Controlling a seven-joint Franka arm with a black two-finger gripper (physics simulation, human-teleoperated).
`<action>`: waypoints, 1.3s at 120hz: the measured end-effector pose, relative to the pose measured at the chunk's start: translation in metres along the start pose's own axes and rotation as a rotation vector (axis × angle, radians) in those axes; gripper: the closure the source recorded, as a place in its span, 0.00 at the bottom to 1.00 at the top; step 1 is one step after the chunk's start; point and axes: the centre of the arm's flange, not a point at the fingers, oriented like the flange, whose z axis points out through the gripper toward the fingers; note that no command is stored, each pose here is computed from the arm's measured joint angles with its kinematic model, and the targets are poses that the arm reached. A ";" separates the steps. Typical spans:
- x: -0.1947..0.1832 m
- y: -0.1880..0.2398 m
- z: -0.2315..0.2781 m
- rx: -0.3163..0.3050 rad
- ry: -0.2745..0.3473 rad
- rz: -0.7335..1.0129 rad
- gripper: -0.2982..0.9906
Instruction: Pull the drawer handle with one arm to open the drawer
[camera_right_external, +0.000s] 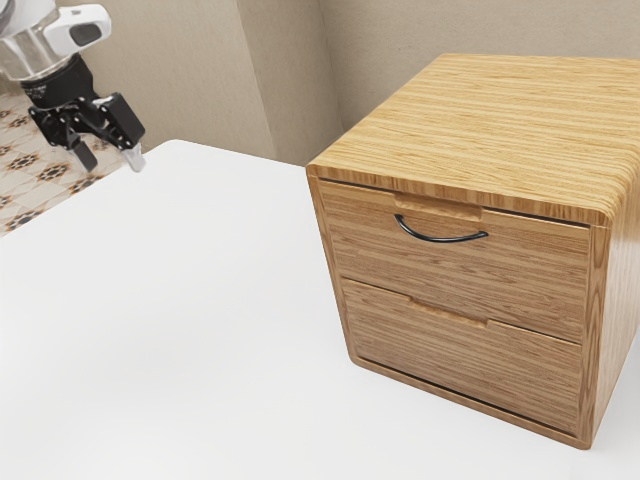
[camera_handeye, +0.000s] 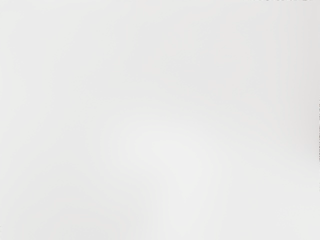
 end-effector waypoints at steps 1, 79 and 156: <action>0.000 0.001 -0.001 0.002 0.002 0.003 0.25; -0.144 0.216 -0.061 0.090 0.058 0.757 0.25; -0.139 0.372 0.058 0.240 0.204 1.463 0.25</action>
